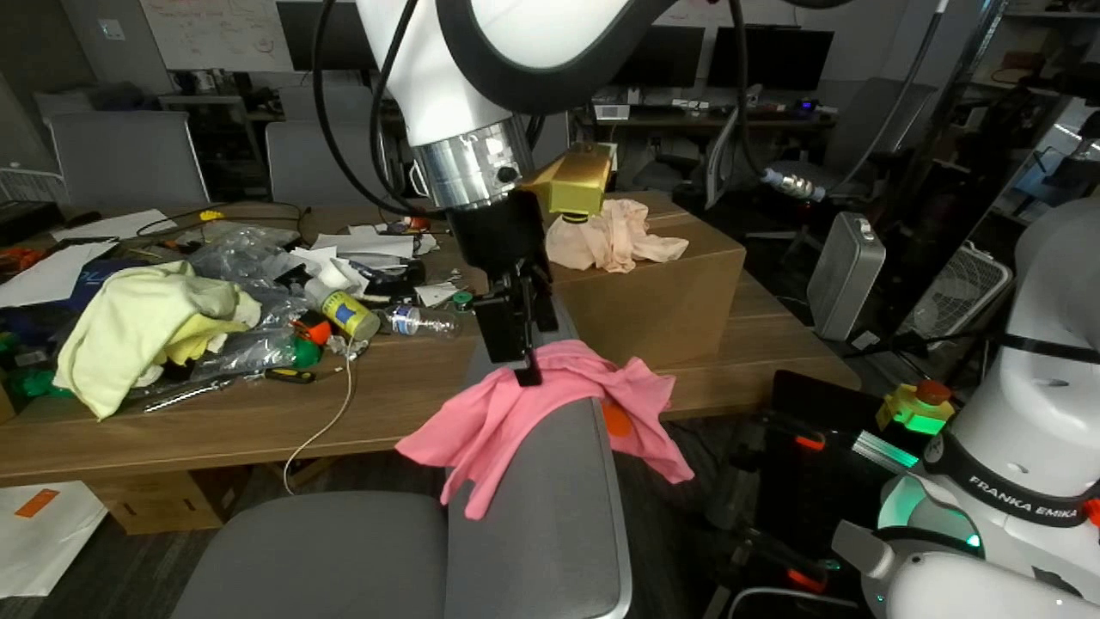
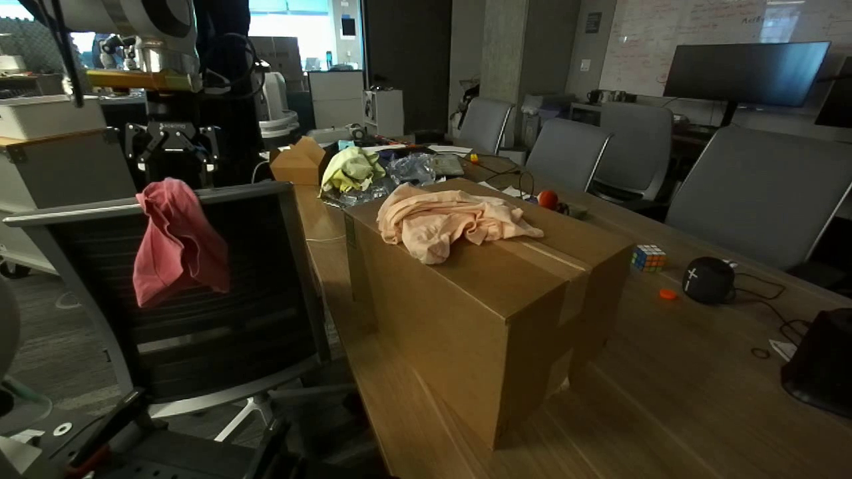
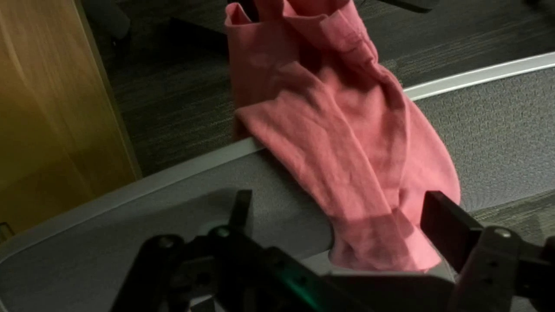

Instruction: Place the t-shirts on the brown box

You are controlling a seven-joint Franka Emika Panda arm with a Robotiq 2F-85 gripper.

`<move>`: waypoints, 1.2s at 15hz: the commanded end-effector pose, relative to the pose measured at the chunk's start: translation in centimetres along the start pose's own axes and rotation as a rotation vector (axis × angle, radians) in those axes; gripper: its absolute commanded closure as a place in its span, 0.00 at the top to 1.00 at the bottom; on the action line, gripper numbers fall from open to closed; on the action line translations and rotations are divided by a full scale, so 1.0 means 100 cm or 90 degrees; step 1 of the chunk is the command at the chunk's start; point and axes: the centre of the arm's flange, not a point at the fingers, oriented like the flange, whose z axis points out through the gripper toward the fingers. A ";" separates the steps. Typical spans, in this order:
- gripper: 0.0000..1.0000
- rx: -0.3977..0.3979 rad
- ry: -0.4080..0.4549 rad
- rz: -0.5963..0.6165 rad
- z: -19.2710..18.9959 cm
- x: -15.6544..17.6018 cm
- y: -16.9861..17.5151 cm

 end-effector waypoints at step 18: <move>0.04 0.001 0.011 0.044 -0.012 0.013 0.018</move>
